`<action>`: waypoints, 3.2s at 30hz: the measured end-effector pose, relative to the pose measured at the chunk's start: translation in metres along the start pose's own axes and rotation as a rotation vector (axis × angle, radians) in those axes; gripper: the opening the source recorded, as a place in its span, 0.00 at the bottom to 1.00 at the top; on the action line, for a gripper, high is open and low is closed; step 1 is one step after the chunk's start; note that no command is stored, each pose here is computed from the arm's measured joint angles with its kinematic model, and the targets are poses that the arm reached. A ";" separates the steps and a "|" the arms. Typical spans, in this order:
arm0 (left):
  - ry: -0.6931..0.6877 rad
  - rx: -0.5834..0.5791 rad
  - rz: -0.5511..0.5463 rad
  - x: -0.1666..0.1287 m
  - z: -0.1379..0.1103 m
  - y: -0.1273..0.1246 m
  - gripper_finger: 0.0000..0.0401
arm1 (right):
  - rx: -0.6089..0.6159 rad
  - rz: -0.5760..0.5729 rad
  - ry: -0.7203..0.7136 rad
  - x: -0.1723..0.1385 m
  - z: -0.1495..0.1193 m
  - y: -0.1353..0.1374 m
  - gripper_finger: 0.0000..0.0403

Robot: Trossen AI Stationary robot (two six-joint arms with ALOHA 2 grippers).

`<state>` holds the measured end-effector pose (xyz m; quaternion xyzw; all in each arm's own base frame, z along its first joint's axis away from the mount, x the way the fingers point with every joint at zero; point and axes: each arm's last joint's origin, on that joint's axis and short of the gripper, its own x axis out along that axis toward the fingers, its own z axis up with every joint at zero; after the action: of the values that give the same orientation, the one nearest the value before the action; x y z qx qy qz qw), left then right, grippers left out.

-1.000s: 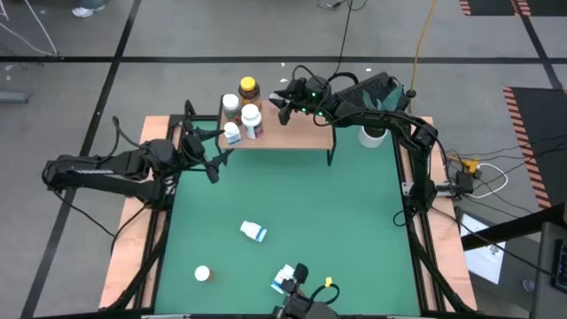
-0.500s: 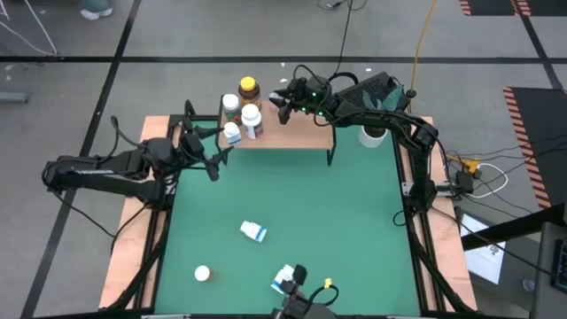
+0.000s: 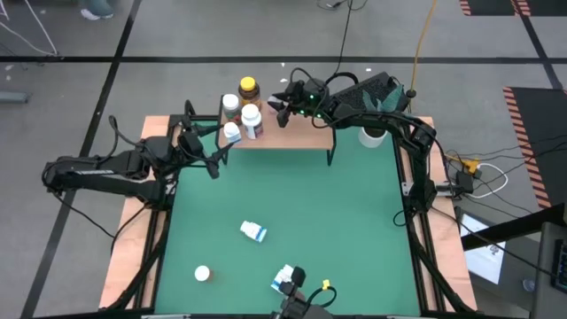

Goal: Pick and place medicine bottles onto shelf by color
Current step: Put the transparent medicine bottle on the shelf, then put the top white blue medicine bottle on the shelf

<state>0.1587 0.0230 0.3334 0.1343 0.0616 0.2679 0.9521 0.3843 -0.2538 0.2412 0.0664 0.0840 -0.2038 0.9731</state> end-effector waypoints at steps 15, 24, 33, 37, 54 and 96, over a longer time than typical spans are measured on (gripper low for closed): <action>0.006 0.005 -0.001 0.000 -0.001 0.000 0.70 | 0.004 0.051 0.023 -0.009 0.011 0.005 0.66; 0.032 0.000 -0.003 0.000 -0.003 -0.001 0.71 | -0.127 0.151 0.199 -0.054 0.041 0.046 0.66; 0.057 -0.007 -0.009 0.000 -0.006 -0.001 0.70 | -0.280 0.125 0.274 -0.107 0.032 0.125 0.66; 0.063 -0.005 -0.012 0.000 -0.007 -0.002 0.71 | -0.301 0.078 0.170 -0.130 0.002 0.150 0.66; 0.056 -0.050 -0.017 0.000 -0.006 -0.002 0.70 | -0.235 0.373 0.051 -0.189 -0.085 0.191 0.66; 0.103 -0.376 -0.518 -0.021 -0.007 -0.149 0.70 | -0.202 0.381 0.375 -0.061 -0.187 0.337 0.96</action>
<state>0.2133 -0.1082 0.2848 -0.0777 0.0914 0.0298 0.9923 0.4414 0.1062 0.1016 0.0200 0.2686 0.0078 0.9630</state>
